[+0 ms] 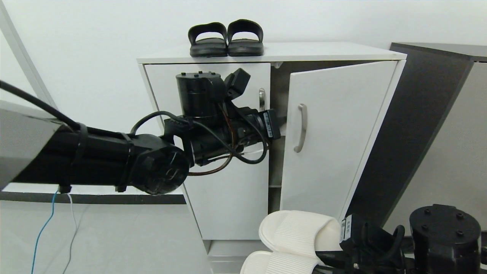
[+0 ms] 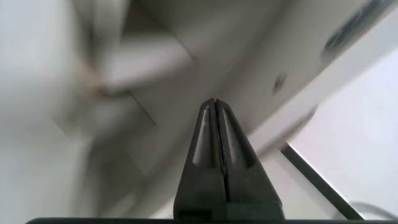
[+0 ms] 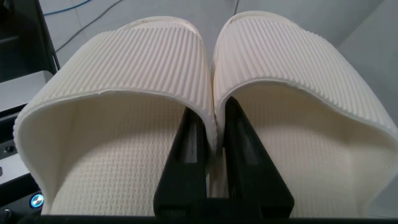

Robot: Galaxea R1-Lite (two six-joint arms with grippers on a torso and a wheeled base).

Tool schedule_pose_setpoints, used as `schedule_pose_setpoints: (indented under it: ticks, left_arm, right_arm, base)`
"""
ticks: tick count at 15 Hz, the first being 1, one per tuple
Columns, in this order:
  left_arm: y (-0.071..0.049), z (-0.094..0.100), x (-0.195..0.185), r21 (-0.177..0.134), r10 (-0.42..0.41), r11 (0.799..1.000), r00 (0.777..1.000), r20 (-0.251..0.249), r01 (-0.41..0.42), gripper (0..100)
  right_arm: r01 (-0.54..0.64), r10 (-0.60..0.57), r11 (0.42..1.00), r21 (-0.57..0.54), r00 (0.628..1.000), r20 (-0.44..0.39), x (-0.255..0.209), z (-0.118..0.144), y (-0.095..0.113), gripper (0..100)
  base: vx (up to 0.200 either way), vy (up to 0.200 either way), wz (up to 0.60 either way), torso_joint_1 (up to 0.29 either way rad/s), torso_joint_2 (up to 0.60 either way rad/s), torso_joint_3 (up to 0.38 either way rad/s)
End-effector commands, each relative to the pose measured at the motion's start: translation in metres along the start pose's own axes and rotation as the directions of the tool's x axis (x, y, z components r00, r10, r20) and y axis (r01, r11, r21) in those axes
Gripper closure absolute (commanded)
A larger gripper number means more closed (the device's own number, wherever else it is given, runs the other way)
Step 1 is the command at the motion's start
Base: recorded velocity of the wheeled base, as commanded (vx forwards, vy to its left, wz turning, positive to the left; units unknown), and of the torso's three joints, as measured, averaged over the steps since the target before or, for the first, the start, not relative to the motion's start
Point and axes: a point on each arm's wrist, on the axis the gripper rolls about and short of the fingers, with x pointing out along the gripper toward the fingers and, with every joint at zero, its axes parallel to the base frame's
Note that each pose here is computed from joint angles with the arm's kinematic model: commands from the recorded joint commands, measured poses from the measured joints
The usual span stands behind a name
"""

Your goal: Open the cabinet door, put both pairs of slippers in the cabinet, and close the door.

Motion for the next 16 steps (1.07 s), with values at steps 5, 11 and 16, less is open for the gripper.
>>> schedule_pose_setpoints:
  ticks: [5,11,16]
  left_arm:
    - [-0.033,0.003,-0.022,0.015,-0.068,0.998,0.998,0.013,0.068,100]
    - [-0.009,-0.001,-0.126,0.098,0.106,0.989,0.993,0.06,-0.111,100]
    - [-0.031,-0.034,-0.245,0.169,0.304,0.927,0.935,0.181,-0.335,100]
  right_arm:
    - [-0.002,0.002,1.0,-0.001,1.0,0.002,0.0,0.0,0.001,100]
    - [0.048,-0.048,0.999,0.02,0.999,-0.002,0.001,-0.001,-0.012,100]
    - [0.064,-0.064,0.997,0.032,0.998,-0.007,0.007,0.0,-0.019,100]
  base:
    - [-0.2,0.0,0.0,-0.001,0.0,0.004]
    - [0.0,0.0,0.0,0.0,0.0,0.0]
    - [0.0,0.0,0.0,0.0,0.0,0.0]
